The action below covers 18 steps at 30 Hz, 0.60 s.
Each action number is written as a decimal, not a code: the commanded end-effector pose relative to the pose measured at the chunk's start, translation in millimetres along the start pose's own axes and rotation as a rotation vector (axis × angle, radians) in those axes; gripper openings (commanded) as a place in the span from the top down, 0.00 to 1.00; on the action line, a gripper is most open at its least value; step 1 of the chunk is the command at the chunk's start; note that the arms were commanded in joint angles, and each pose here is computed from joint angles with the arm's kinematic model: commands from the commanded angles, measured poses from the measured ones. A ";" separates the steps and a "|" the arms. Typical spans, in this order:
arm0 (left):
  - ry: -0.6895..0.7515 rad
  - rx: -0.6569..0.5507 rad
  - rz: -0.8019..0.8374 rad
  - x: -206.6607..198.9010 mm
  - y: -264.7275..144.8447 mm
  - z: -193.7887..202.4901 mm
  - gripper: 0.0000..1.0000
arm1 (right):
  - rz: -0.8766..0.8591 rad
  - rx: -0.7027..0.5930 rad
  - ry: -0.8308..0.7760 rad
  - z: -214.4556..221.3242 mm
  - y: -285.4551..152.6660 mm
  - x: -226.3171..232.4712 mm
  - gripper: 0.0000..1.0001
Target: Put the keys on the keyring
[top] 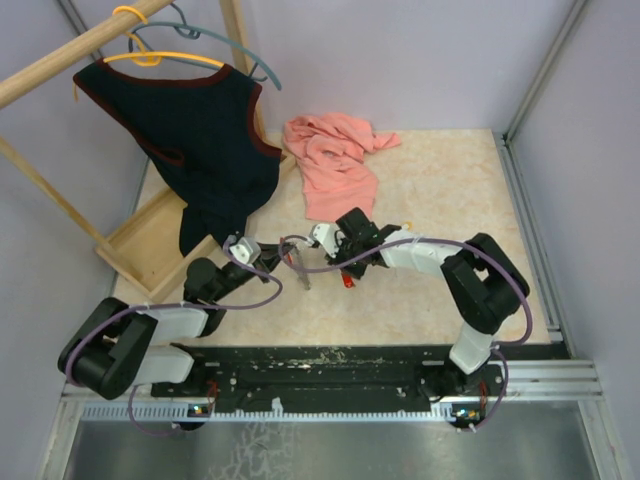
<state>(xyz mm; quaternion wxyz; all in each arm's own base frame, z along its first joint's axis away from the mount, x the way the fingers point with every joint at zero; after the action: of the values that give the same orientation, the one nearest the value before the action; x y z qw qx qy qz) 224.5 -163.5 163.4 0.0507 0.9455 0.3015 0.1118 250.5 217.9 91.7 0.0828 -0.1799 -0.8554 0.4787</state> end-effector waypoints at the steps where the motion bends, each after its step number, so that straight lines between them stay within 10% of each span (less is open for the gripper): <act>1: 0.015 -0.048 0.021 2.3 5.1 -9.9 1.00 | 0.070 0.051 0.169 -0.5 -3.4 -14.1 1.00; 18: -0.001 -0.053 0.089 -2.5 8.1 -11.9 1.00 | 0.012 -0.084 0.788 -1.9 -44.7 -40.4 1.00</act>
<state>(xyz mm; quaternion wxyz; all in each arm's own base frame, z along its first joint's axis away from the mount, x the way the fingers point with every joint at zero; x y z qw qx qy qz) 220.4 -167.2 160.6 0.0486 0.9553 0.2725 0.1036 265.1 180.7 100.9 0.3327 -0.3388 -0.7685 0.4288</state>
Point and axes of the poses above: each gripper's point midway between its finger pads, its own y axis out along the fingers, its own x axis along the line the jaws close on, z = x × y, the point moved 8 cm from there along -y, back along the fingers, and after that the axes turned 4 degrees about y, right-handed, at the moved point
